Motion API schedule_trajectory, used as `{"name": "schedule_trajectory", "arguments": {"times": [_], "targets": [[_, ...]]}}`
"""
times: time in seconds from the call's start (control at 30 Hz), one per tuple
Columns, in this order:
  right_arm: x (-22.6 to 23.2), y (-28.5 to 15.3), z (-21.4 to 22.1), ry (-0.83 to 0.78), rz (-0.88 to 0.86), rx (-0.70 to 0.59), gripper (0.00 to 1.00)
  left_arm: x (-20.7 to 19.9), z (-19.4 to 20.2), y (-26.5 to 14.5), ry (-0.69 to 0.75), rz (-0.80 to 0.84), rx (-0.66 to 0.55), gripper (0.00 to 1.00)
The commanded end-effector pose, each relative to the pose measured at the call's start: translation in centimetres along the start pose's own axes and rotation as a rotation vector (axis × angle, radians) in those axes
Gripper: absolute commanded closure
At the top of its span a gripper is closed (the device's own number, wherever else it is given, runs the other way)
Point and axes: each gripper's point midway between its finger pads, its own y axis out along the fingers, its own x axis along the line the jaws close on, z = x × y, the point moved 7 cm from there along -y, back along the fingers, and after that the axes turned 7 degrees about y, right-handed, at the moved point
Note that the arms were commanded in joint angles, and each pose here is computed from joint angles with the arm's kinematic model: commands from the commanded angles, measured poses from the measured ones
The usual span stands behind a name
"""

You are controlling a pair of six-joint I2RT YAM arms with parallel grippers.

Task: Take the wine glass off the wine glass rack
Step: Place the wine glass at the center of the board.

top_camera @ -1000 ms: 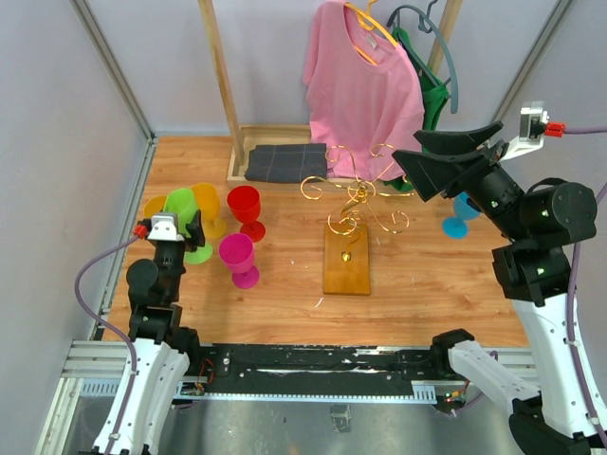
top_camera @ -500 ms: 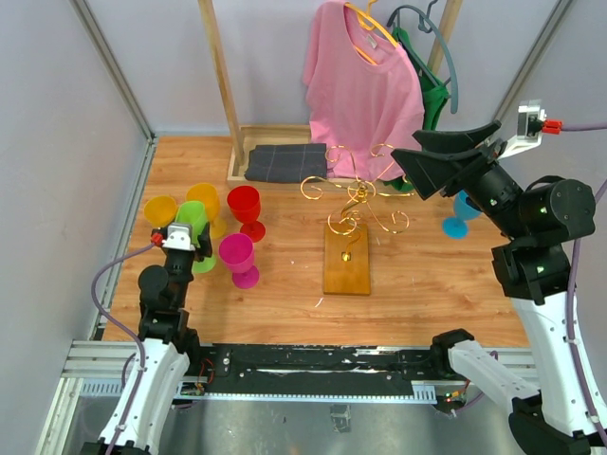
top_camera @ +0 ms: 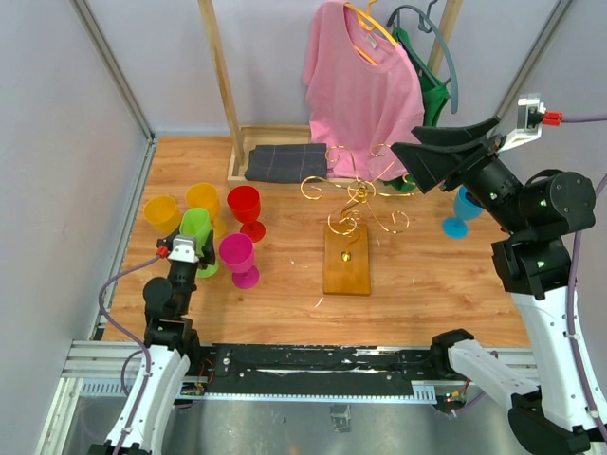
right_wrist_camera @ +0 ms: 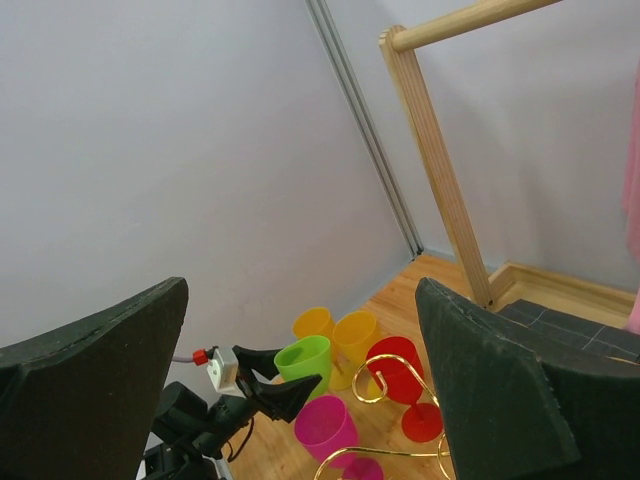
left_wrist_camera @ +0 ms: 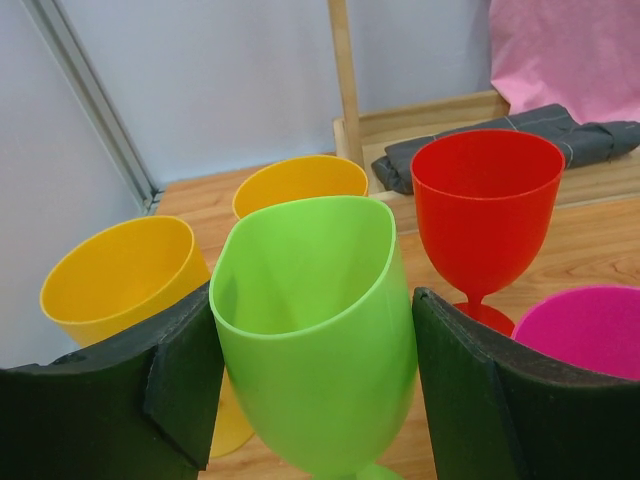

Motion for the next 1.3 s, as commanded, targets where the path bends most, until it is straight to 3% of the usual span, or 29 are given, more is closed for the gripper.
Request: {"name": "schedule_trajectory", "arguments": {"times": [0.0,0.73,1.07,1.27], "targets": [[1.1,0.1,-1.4,-0.010,-0.023,-0.041,0.01,0.1,-0.6,-0.1,0.014,-0.007,-0.072,0.43],[0.9,0.5,-1.8,-0.013,-0.005,-0.047,0.02,-1.6,2.0,-1.3,0.011,0.093,-0.005,0.41],[0.9,0.3,-1.8,-0.015,0.006,-0.051,0.01,-1.9,3.4,-1.5,-0.012,0.103,0.068,0.35],[0.7,0.5,-1.8,-0.015,0.007,-0.051,0.01,-2.3,4.3,-1.6,-0.030,0.114,0.118,0.25]]}}
